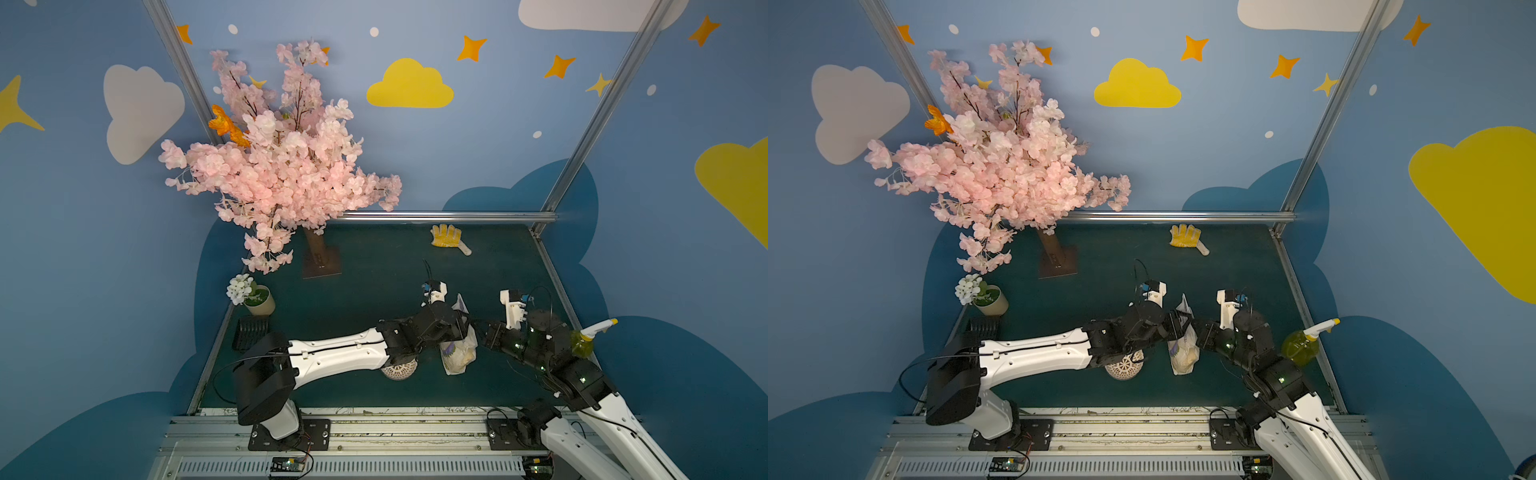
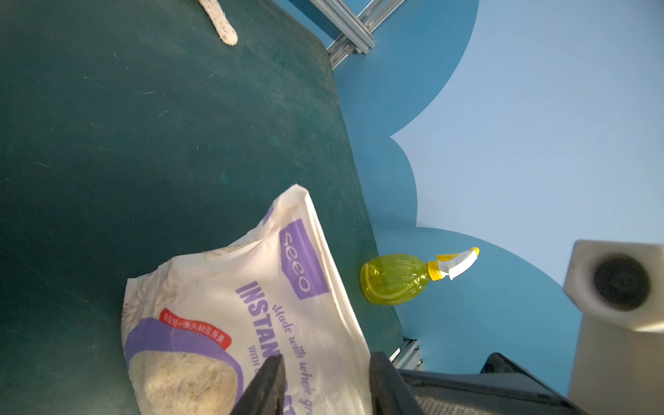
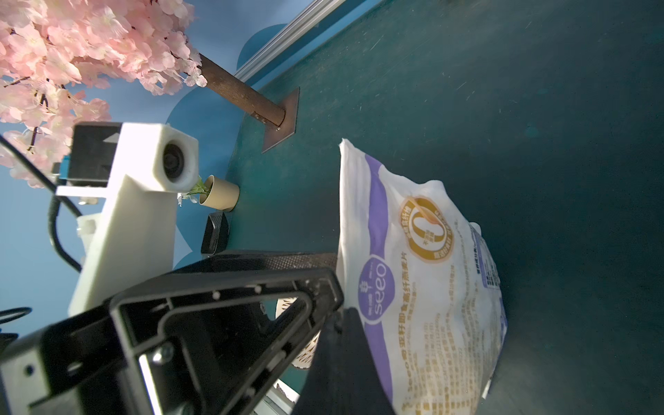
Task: Pour the oats into the breakfast bowl
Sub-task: Open the oats bag at the center of the board.
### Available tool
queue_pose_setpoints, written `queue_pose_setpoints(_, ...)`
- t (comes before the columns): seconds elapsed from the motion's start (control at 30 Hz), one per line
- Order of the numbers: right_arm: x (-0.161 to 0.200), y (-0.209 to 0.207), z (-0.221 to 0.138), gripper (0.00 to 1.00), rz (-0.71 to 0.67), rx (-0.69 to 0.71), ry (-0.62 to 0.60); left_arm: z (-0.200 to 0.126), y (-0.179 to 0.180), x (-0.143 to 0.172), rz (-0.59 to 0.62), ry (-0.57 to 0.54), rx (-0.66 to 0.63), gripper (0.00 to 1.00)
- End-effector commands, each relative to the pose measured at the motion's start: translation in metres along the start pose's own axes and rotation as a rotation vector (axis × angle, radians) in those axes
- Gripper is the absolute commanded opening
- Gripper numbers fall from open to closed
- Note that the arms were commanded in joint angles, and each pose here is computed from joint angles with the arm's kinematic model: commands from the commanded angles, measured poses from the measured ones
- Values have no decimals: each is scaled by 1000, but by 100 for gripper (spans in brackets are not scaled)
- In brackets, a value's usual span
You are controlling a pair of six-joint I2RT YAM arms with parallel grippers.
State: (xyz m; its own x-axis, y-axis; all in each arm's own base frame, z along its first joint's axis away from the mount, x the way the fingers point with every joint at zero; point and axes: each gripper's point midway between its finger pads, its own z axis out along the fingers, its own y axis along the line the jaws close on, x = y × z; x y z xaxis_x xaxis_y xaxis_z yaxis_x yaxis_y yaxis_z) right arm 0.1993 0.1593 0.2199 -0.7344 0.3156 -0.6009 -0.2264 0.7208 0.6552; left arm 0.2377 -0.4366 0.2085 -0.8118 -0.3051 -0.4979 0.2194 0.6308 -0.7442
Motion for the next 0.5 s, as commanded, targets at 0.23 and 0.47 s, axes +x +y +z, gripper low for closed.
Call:
queue_pose_setpoints(0.23, 0, -3, -4, 0, -5, 9, -16, 8, 5, -2, 11, -3, -34, 40)
queue_pose_setpoints(0.47, -5, -6, -7, 0, -4, 31, -41, 7, 15, 1, 17, 3, -66, 38)
